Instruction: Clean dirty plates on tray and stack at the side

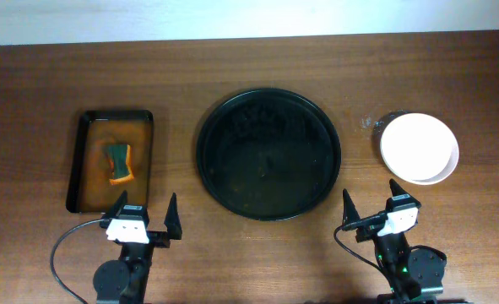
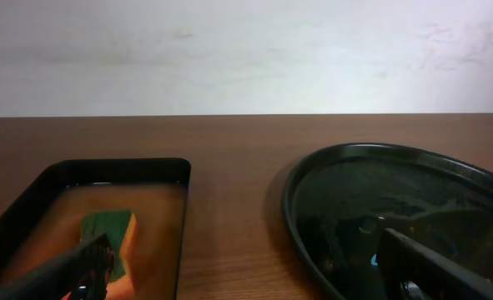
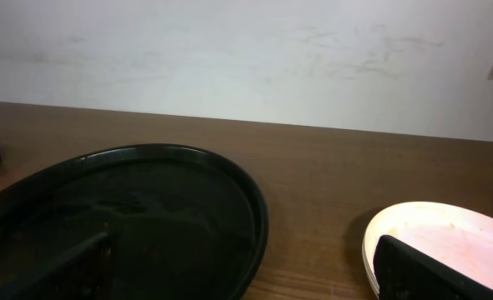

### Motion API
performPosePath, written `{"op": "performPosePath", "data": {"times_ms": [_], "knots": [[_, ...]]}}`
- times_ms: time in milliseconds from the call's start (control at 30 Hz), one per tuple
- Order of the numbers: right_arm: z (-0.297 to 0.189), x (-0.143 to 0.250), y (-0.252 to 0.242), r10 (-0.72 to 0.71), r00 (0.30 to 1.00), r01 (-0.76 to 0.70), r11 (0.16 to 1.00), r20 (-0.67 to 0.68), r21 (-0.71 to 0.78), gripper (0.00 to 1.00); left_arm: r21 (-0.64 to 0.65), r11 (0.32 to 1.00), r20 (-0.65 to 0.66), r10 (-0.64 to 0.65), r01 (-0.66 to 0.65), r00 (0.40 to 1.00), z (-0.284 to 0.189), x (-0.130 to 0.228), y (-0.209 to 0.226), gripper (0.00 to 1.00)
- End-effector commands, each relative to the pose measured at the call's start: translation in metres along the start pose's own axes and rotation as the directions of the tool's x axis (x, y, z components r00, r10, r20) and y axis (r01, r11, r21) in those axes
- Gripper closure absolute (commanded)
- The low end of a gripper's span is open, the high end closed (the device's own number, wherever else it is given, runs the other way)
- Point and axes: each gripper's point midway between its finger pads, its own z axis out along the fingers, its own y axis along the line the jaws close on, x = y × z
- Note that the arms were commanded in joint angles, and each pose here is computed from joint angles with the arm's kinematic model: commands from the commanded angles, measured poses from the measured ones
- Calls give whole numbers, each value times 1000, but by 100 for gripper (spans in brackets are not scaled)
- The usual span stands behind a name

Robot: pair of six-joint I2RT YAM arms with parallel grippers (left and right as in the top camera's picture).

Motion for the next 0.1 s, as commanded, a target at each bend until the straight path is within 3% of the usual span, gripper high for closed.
{"op": "performPosePath", "data": {"times_ms": [0, 67], "knots": [[0, 2, 0, -3, 1000, 3, 1000, -2, 2, 1, -7, 1000, 1, 19, -19, 1000, 0, 1, 1, 1], [0, 2, 0, -4, 1000, 4, 1000, -2, 2, 1, -7, 1000, 1, 20, -20, 1000, 0, 1, 1, 1]]}}
